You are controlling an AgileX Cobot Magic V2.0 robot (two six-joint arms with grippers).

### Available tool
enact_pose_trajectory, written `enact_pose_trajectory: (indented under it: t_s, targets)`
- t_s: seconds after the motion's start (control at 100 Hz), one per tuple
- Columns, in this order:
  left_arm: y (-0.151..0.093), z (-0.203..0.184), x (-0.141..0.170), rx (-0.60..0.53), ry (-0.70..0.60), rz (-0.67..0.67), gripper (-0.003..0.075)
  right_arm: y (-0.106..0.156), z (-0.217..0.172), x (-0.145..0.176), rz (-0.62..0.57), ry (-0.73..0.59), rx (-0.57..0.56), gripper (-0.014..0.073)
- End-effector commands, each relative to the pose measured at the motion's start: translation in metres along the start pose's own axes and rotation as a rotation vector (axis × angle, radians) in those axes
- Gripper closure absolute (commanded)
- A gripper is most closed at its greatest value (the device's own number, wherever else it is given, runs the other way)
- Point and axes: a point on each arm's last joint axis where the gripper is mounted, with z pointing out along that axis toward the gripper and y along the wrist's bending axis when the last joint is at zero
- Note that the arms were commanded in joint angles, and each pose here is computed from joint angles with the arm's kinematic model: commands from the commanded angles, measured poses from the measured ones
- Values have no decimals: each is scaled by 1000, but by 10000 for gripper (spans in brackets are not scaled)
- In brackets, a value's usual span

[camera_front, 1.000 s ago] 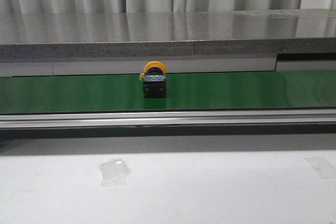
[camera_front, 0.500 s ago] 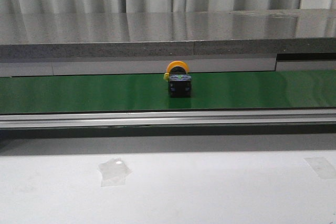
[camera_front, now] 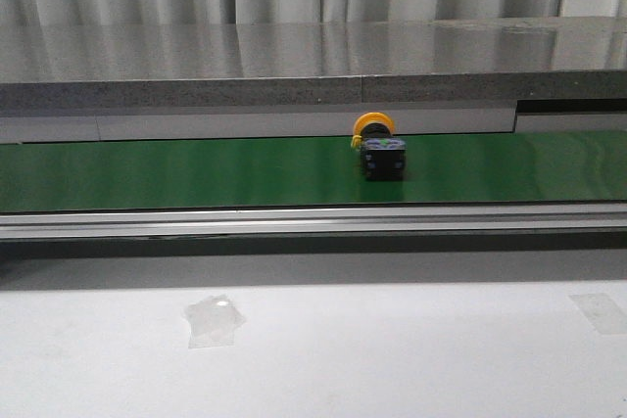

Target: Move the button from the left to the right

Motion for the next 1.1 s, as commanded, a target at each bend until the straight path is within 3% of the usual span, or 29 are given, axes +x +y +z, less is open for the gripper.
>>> enact_pose_trajectory:
  t_s: [0.0,0.25,0.55,1.09]
  targets:
    - [4,0,-12,-37,-63,-12,740,4,-4,-17,6,-87,-27,-51]
    - [4,0,-12,-37,-63,-12,740,10,22,-46,-20,-69,-63,-51]
    - [4,0,-12,-37,-63,-12,740,20,80,-81,-81,27,-77,-51]
    - [4,0,-12,-37,-63,-12,740,50,176,-110,-180,163,-118,-51]
